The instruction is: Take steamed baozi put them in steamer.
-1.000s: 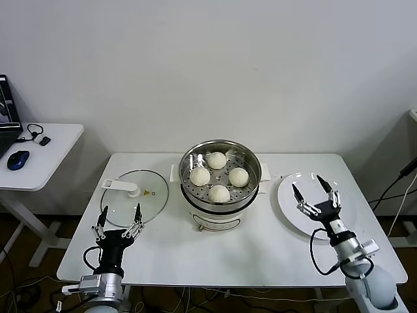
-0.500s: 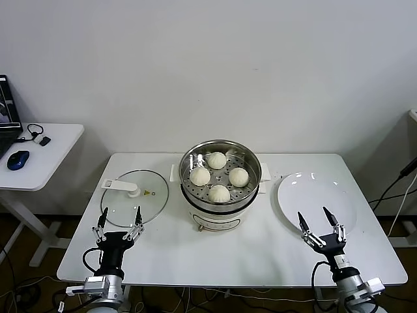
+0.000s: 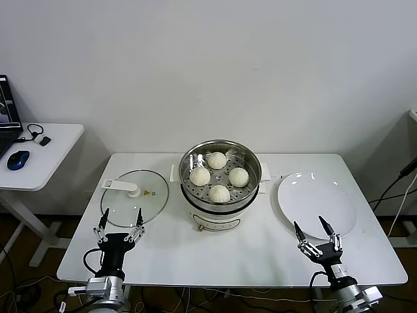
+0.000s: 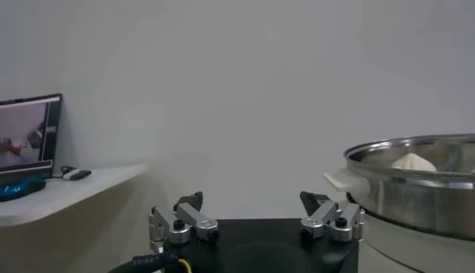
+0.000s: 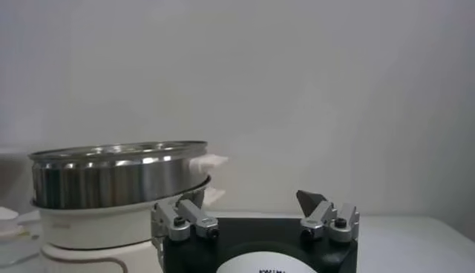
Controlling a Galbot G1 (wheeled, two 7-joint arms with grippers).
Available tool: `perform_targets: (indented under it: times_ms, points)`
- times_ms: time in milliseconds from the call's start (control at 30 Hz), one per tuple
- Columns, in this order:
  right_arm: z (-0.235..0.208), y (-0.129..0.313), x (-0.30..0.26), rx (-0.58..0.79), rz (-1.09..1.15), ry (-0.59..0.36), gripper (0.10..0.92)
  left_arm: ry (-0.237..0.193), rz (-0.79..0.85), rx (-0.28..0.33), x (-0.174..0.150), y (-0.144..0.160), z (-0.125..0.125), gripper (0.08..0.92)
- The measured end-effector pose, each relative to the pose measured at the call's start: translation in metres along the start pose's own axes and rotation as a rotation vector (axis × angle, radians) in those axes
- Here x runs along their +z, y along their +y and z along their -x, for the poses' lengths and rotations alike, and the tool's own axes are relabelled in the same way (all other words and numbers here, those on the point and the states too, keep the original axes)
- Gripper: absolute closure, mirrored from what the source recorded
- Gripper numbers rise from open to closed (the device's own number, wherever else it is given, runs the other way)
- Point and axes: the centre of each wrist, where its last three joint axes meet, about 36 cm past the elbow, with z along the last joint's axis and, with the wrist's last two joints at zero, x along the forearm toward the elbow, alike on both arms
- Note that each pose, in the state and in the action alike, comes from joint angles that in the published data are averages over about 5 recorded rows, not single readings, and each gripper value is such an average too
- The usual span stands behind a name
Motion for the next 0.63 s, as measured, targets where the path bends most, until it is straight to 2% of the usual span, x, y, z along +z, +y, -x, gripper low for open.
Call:
perform_targets:
  times_ms: [633]
  points:
    - [0.0008, 0.0055, -0.0003, -0.035, 0.004, 0.047, 0.200, -0.002, 0.010, 0.004, 0.0002, -0.0004, 0.0007, 0.177]
